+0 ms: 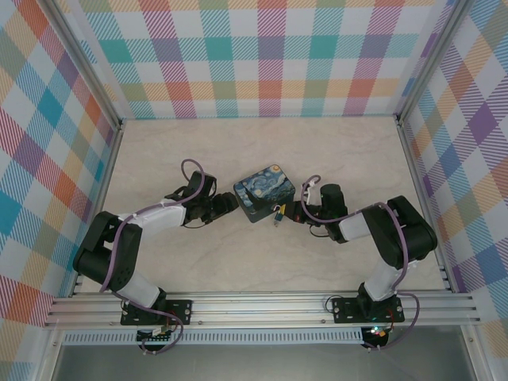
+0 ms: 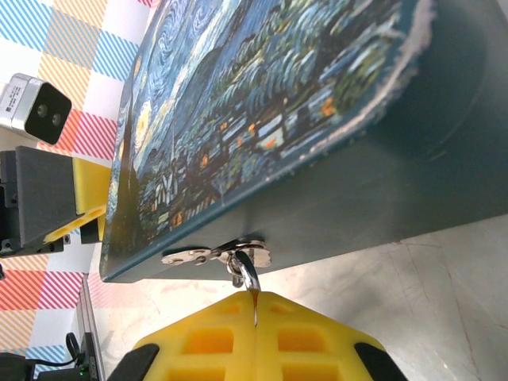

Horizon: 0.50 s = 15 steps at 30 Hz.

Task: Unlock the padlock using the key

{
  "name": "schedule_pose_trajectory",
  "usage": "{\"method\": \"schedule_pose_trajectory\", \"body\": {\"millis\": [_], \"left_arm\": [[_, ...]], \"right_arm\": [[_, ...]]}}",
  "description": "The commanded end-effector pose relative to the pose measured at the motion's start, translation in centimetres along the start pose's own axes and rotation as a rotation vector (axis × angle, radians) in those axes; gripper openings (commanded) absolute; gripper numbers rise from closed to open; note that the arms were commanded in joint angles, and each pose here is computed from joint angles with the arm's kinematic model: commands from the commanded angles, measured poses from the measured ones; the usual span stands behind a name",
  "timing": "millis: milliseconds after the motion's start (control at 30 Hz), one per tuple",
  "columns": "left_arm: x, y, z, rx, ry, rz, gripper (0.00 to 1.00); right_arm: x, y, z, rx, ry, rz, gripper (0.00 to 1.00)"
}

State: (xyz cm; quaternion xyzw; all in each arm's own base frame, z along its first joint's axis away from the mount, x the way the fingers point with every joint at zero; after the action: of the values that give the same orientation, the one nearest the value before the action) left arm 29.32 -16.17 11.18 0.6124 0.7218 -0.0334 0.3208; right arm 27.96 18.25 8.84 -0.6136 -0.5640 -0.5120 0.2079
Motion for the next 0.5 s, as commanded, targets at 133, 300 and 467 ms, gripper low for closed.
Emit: {"method": "schedule_pose_trajectory", "body": {"millis": [133,300,467], "left_arm": [[0.1,-0.4,-0.1,0.000,0.001,-0.005,0.71],[-0.2,-0.2,-0.6,-0.014,-0.003,0.003,0.71],[-0.5,0.1,-1.4,-0.040,-0.007,0.015,0.73]], "right_arm": [[1.0,0.6,-0.6,-0.072,0.027,0.034,0.00],[0.5,0.5,-0.8,-0.095,0.005,0.078,0.00],[0.4,0.3,-0.9,-0.080,-0.012,0.047,0.04]]}}
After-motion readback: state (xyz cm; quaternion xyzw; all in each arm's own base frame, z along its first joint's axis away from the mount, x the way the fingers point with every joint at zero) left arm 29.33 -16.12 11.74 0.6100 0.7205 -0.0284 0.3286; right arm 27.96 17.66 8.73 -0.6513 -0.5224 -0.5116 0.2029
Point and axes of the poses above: each hand's point on the last joint's axis, 136 mm out from that joint toward the fingers, its own z axis out along the fingers, its own x axis along the line the jaws close on, y = z × x, the point moved 7 cm from there along -z, back along the fingers, and after that the axes turned 8 degrees about z, right-handed, at the moved point
